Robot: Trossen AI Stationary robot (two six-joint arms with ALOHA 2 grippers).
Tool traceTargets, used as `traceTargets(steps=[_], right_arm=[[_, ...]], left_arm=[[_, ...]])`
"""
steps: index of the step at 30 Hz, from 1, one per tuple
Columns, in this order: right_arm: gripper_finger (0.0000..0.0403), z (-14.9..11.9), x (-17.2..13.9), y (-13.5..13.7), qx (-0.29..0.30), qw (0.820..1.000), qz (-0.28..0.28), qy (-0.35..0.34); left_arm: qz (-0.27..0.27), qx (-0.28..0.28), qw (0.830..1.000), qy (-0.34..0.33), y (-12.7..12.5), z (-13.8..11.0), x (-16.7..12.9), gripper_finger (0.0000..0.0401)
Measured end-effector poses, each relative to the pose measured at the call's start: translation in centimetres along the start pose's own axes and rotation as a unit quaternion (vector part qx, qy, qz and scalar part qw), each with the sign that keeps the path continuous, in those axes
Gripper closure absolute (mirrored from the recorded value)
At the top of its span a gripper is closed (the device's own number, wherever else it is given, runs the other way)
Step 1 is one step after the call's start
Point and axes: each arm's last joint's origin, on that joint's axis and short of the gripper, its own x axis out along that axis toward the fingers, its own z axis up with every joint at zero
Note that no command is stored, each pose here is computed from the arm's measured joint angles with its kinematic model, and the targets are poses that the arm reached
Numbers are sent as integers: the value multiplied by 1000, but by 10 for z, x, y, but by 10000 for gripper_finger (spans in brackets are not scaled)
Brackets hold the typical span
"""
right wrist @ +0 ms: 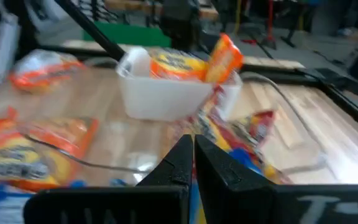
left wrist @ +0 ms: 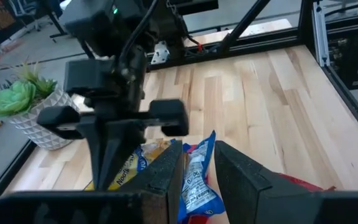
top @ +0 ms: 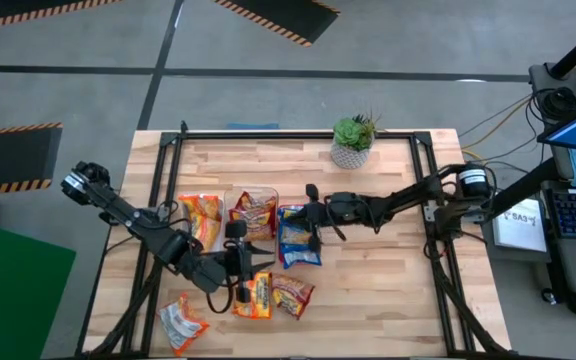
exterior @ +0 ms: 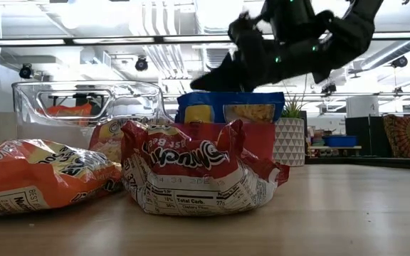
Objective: Sort Maruchan noodles
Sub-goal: Put the blue noodle pack into the red bin
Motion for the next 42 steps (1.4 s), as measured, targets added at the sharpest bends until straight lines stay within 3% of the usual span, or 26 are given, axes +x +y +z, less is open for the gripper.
traceTargets(steps=[12,18,22,27,37,42], right_arm=[[394,-36,13,-14,26,998,-22,51],[394,-18,7,-12,39,999,-11,31],[394,-1,1,5,39,999,24,9],[394,-2,2,31,31,998,55,14],[394,-33,13,43,40,997,26,63],[394,-11,5,42,42,998,37,42]], left_arm=[[0,-4,1000,-3,0,1,0,326],[0,-3,1000,-3,0,1,0,326],[0,-2,1000,-3,0,1,0,326],[0,0,1000,-3,0,1,0,326],[-1,-3,1000,-6,0,1,0,326],[-5,-6,1000,-11,-1,9,-3,326]])
